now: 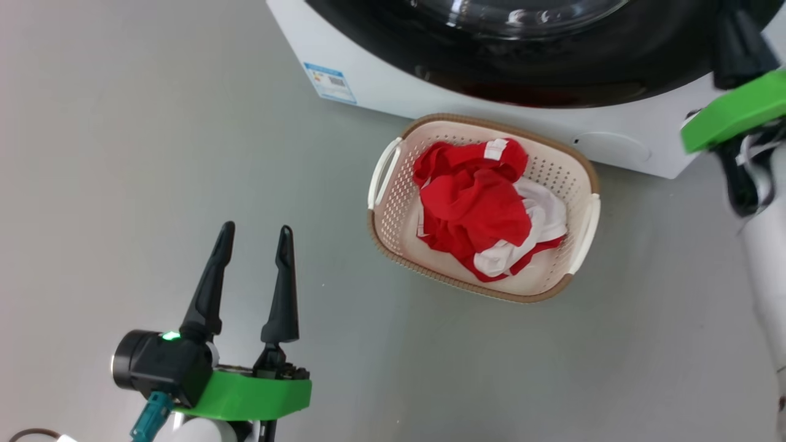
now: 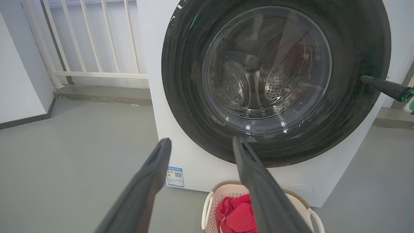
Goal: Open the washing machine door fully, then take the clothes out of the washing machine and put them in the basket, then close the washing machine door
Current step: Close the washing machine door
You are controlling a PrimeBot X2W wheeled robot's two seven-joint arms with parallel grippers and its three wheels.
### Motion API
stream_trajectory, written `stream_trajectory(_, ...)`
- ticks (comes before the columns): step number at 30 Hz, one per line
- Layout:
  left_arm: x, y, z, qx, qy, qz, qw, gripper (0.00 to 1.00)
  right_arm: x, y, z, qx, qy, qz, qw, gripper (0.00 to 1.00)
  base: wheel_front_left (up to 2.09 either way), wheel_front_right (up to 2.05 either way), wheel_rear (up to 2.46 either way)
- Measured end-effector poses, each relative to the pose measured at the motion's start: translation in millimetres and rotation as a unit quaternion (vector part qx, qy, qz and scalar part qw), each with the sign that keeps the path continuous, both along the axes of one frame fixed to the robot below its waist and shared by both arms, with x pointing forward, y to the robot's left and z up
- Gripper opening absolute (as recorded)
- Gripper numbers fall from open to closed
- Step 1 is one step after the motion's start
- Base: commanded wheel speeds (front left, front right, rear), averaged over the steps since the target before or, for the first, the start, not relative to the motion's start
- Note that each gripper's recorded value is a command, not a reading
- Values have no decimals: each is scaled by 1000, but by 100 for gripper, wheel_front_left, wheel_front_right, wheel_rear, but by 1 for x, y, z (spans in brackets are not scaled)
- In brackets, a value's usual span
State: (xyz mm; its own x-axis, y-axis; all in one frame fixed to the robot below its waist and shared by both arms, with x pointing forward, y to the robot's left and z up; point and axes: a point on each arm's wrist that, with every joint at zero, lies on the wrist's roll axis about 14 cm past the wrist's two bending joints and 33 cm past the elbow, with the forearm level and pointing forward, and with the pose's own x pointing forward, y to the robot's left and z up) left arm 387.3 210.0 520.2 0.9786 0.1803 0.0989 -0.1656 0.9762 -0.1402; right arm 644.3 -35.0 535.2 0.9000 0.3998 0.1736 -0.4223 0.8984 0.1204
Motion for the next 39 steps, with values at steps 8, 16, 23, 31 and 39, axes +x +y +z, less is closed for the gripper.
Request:
stream_trajectory(8, 0, -7, 12, -2, -20, -13, 1000, 100, -43, 5, 11, 15, -12, 21, 1000, 48, 0, 0, 0)
stream_trajectory(16, -2, -17, 21, -10, -37, -35, 999, 100, -91, -4, 27, 38, -25, 23, 999, 100, 0, 0, 0)
stream_trajectory(23, -11, -23, 21, -10, -37, -48, 998, 100, -136, -18, 35, 51, -31, 13, 998, 100, 0, 0, 0)
stream_trajectory(31, -25, -24, 19, -8, -33, -50, 998, 100, -179, -47, 29, 63, -20, -26, 997, 100, 0, 0, 0)
stream_trajectory(39, -43, -12, 18, 4, -31, -31, 999, 100, -226, -81, 29, 66, -23, -76, 995, 100, 0, 0, 0)
